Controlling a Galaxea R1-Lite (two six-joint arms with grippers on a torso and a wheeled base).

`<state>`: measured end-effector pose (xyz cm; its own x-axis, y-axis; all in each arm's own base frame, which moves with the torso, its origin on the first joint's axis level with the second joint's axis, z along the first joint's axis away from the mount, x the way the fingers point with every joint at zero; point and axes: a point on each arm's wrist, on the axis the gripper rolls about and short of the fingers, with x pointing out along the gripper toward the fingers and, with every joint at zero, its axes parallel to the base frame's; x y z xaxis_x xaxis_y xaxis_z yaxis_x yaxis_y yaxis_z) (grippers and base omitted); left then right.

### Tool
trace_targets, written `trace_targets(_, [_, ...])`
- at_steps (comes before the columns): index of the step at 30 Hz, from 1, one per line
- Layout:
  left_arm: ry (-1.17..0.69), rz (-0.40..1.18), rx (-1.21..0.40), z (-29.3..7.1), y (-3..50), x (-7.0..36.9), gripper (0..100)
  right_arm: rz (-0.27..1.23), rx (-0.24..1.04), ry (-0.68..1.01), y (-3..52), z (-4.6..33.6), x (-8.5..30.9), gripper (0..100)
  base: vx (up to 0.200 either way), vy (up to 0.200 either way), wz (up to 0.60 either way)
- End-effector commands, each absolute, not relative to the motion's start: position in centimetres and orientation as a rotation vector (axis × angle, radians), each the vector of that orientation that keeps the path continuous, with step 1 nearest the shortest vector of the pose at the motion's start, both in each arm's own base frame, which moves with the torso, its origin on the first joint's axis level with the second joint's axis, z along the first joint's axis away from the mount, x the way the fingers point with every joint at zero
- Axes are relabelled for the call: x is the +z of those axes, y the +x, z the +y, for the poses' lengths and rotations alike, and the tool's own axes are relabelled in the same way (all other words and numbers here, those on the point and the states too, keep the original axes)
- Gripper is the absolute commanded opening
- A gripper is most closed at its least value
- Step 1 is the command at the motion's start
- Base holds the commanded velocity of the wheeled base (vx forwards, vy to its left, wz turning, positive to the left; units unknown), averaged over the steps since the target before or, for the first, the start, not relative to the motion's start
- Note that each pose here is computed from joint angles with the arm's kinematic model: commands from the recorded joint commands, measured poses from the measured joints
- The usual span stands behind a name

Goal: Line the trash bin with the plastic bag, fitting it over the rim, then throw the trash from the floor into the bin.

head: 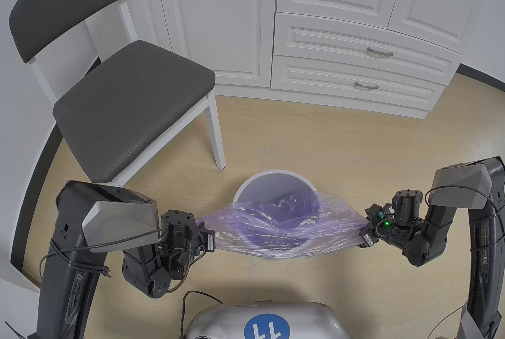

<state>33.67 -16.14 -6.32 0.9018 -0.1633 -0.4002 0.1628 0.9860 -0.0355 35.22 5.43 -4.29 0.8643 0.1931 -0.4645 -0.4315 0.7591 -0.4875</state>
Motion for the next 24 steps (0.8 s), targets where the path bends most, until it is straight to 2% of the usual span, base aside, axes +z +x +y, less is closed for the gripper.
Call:
trace_targets(1, [-0.004,0.409,-0.165,-16.0,33.7,-6.3,0,0.406,0.36,-0.616,35.3,5.1,-4.5,100,0.0,0.0,0.0])
trace_targets(4, [-0.005,0.408,-0.165,-16.0,33.7,-6.3,0,0.4,0.392,-0.6,35.2,4.7,-4.5,100,0.0,0.0,0.0])
trace_targets(12, [-0.01,0.399,-0.163,-16.0,33.9,-6.0,0,0.344,0.6,-0.5,34.8,2.7,-4.5,100,0.0,0.0,0.0])
trace_targets(17, [-0.011,0.398,-0.16,-15.9,34.0,-6.0,0,0.329,0.644,-0.469,34.8,1.8,-4.7,100,0.0,0.0,0.0])
trace_targets(24, [-0.01,0.401,-0.158,-15.8,34.0,-6.1,0,0.292,0.799,-0.335,35.3,-0.1,-5.5,100,0.0,0.0,0.0])
